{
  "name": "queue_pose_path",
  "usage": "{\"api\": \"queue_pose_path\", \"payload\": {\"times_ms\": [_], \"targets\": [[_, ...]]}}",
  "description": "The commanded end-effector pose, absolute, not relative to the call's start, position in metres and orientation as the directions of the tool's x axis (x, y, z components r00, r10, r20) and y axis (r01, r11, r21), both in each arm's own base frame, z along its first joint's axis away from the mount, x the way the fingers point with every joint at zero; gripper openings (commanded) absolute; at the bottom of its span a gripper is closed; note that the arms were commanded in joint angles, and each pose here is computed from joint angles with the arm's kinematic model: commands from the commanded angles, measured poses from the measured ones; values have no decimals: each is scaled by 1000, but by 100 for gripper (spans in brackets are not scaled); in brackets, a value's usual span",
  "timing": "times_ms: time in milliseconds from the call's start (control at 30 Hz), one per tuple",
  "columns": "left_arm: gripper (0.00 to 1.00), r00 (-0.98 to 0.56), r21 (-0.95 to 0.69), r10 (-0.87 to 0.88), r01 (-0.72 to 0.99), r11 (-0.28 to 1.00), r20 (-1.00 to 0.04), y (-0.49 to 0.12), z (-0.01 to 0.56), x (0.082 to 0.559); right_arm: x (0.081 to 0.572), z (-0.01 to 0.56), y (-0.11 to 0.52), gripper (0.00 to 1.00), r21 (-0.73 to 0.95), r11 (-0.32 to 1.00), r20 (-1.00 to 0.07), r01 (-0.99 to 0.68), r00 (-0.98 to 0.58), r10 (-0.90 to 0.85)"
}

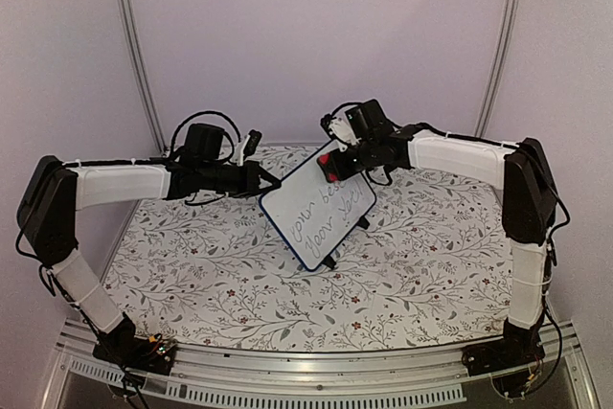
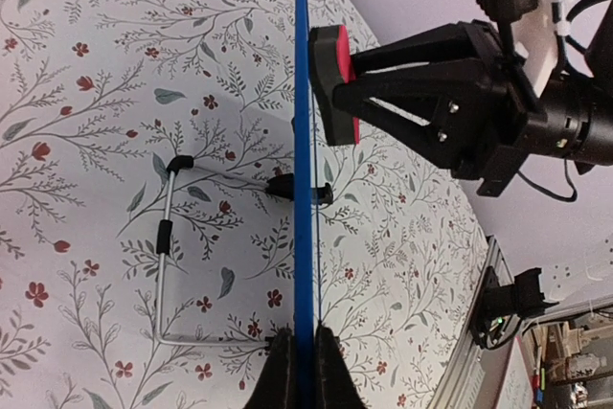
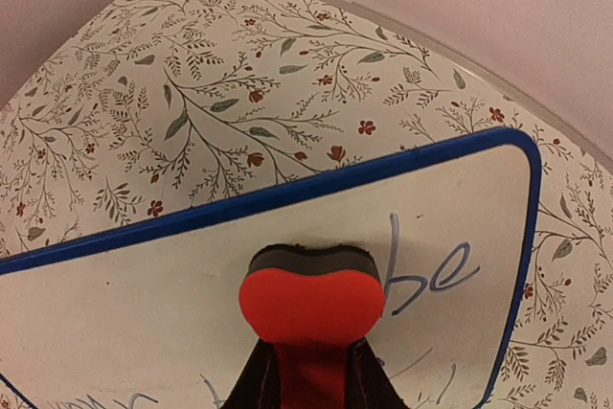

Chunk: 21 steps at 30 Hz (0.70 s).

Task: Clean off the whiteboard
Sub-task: Erase the whiteboard at the center of the board.

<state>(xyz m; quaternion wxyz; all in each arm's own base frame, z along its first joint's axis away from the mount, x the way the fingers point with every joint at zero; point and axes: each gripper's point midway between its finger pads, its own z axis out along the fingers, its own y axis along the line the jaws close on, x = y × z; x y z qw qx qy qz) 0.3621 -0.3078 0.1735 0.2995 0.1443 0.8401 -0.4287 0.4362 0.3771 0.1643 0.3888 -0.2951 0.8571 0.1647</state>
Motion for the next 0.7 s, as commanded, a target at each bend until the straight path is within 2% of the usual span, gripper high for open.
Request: {"api": "queue_pose_path", "payload": {"times_ms": [0,333,667], "targets": [[0,-746,-633,13,574,519,-666,-318,194,351,442,160,388,6,44,764,-760,-643,-519,-392],[0,-747,-636,11,574,516,-665,-318,195,350,425,114,359,5,38,784,-701,-619,-576,-421],[0,-748,-638,9,573,516,-664,-318,195,350,423,121,354,5,47,791,-716,-610,-572,-399]]}}
